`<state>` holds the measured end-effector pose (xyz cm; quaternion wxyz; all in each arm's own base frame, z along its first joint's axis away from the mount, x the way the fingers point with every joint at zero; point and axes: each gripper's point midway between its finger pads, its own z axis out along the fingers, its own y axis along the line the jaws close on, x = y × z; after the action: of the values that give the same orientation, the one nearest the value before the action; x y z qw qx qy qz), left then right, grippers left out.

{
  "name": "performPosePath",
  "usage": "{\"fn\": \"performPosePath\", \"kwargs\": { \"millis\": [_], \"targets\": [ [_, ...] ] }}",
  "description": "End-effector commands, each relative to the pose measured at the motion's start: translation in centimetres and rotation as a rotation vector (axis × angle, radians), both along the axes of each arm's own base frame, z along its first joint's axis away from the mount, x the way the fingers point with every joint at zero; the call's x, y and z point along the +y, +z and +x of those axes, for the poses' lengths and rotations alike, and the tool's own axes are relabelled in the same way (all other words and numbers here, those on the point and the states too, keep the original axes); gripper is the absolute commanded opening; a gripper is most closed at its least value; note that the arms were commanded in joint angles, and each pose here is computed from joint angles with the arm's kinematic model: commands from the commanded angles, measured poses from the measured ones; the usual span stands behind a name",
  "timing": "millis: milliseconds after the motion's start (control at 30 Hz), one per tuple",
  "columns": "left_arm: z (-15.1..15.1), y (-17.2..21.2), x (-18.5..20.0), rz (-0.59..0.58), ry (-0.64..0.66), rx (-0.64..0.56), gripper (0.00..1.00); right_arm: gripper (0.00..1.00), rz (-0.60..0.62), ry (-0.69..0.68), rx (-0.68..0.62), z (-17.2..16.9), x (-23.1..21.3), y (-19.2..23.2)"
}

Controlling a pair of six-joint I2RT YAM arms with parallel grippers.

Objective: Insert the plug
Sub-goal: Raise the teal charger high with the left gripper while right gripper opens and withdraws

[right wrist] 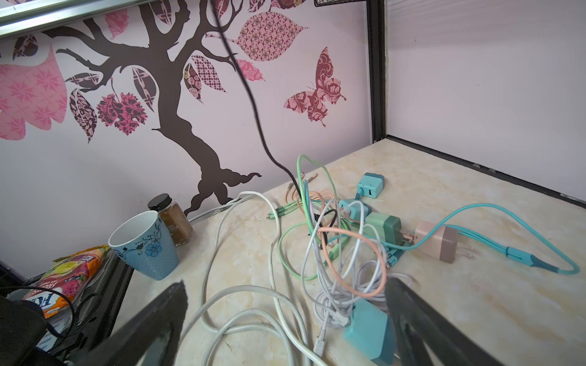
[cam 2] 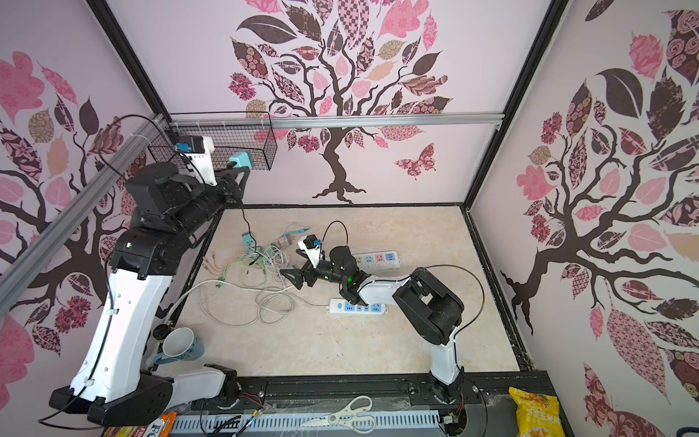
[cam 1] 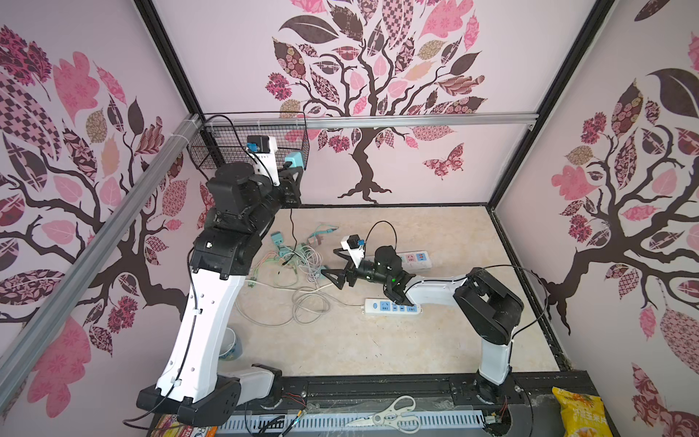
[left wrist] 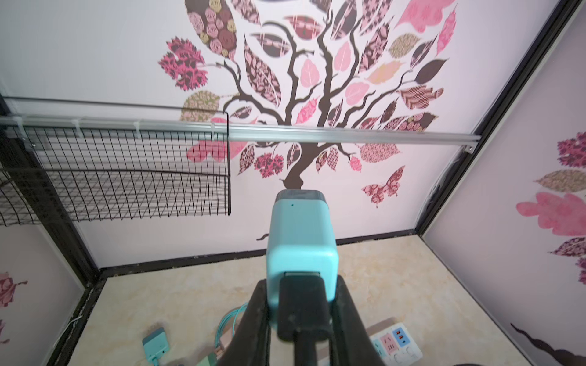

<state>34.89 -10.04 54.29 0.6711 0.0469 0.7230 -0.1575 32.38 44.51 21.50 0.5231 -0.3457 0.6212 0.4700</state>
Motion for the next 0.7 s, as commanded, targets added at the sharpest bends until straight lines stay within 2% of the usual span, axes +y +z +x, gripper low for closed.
{"fn": "performPosePath", "kwargs": {
  "millis": [0,167,300,533,667],
  "targets": [
    [-2.9,4.7,0.0,-0.078,-0.045,-0.082,0.0,1.0,0.022,0.041,-0.016,0.0,1.3,0.3],
    [-2.7,5.0,-0.2,-0.077,-0.057,-0.075,0.0,0.98,0.041,0.098,-0.066,-0.7,2.5,1.7],
    [-3.5,6.0,-1.2,-0.109,-0.125,-0.083,0.0,0.98,0.035,0.081,-0.116,-0.5,4.4,2.1],
    [-4.6,6.3,-1.2,-0.117,-0.146,-0.085,0.0,0.95,0.034,0.138,-0.141,-0.1,9.1,2.1],
    [-5.2,6.2,-1.2,-0.115,-0.152,-0.081,0.0,0.91,0.022,0.109,-0.132,1.0,11.7,1.3]
  ]
}}
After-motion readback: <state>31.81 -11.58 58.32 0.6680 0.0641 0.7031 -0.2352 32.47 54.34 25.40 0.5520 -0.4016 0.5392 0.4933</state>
